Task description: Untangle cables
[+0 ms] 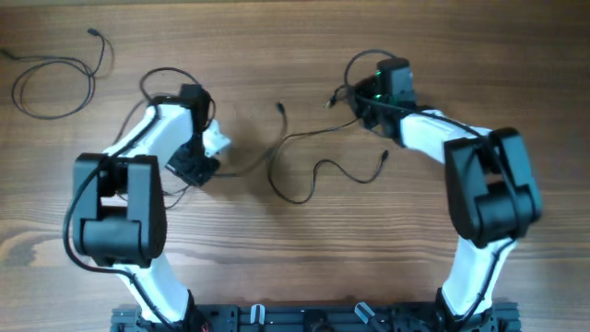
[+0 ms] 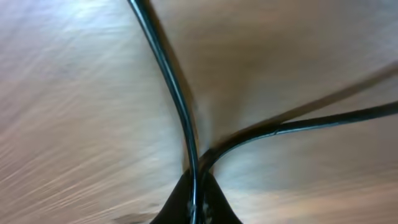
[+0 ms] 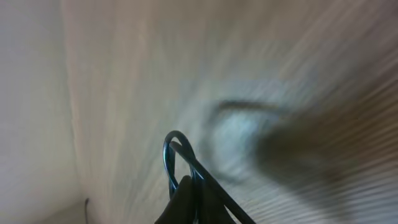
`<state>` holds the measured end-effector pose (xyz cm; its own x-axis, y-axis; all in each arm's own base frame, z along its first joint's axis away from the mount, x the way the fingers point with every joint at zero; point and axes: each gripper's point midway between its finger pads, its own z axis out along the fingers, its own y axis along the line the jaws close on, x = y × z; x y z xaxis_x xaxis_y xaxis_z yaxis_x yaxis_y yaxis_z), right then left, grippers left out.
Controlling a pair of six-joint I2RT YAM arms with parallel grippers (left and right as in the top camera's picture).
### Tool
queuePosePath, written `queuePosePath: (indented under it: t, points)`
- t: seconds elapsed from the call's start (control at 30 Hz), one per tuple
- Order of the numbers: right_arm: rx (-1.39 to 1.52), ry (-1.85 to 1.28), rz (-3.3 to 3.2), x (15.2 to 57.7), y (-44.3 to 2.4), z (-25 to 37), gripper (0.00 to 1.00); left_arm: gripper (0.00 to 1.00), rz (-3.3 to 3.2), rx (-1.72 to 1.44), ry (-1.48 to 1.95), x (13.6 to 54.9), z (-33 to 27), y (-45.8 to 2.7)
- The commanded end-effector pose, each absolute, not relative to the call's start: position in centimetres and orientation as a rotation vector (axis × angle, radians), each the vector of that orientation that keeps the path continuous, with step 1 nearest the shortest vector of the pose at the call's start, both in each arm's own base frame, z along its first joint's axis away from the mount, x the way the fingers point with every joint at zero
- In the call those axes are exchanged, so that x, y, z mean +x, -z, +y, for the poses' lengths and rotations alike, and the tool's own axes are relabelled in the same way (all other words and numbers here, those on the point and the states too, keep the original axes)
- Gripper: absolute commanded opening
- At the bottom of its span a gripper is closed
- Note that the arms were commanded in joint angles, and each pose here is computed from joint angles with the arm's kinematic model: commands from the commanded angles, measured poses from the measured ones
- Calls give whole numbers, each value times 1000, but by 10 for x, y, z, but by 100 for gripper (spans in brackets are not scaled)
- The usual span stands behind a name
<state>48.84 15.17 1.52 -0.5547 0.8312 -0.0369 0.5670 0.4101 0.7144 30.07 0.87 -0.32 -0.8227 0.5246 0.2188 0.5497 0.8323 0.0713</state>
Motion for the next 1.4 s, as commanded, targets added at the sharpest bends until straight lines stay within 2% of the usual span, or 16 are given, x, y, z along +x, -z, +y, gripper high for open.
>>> queuePosePath:
  t: [0.0,0.13,0.17,0.23,0.3,0.4,0.47,0.57,0.7,0.8,1.0,1.1,1.2,1.3,1.33,1.37]
  points:
    - [1181,-769,2162,499,-64,63,4,4,-2964,-327,143,300,22,9]
    - [1236,-476,2391,445,-30,-6,6,4,-2989,77,-215,301,-21,9]
    - [1223,-329,2483,422,-18,-21,13,4,-2983,130,-287,303,-30,8]
    - [1158,-196,2593,400,-9,-30,38,4,-2993,221,-418,313,-44,5]
    - [1095,-166,2686,386,-5,-25,81,4,-3022,368,-492,330,-51,4]
    - [1087,-199,2732,379,-3,-13,99,4,-3148,438,-544,371,-50,-15]
    - [1077,-254,2740,380,-4,-3,100,4,-3304,406,-566,411,-46,-48]
    - [1044,-261,2755,380,-4,8,100,4,-3746,276,-631,506,-37,-150]
    - [987,-269,2775,380,-4,23,100,4,-4099,179,-791,564,-36,-232]
    - [950,-277,2780,382,-5,33,100,4,-4083,202,-768,564,-33,-223]
    - [910,-293,2768,388,-6,42,100,4,-3823,486,-335,550,15,-107]
    - [906,-287,2778,385,-6,42,100,4,-3797,619,-58,547,49,-89]
    - [876,-278,2764,390,-11,37,100,17,-3814,651,-290,556,30,-97]
    - [920,-283,2704,396,-45,20,100,64,-3836,504,-473,560,-8,-109]
    - [936,-291,2645,396,-80,6,100,100,-3863,454,-495,560,-22,-122]
    - [909,-311,2590,397,-104,-1,100,100,-3932,357,-565,561,-49,-154]
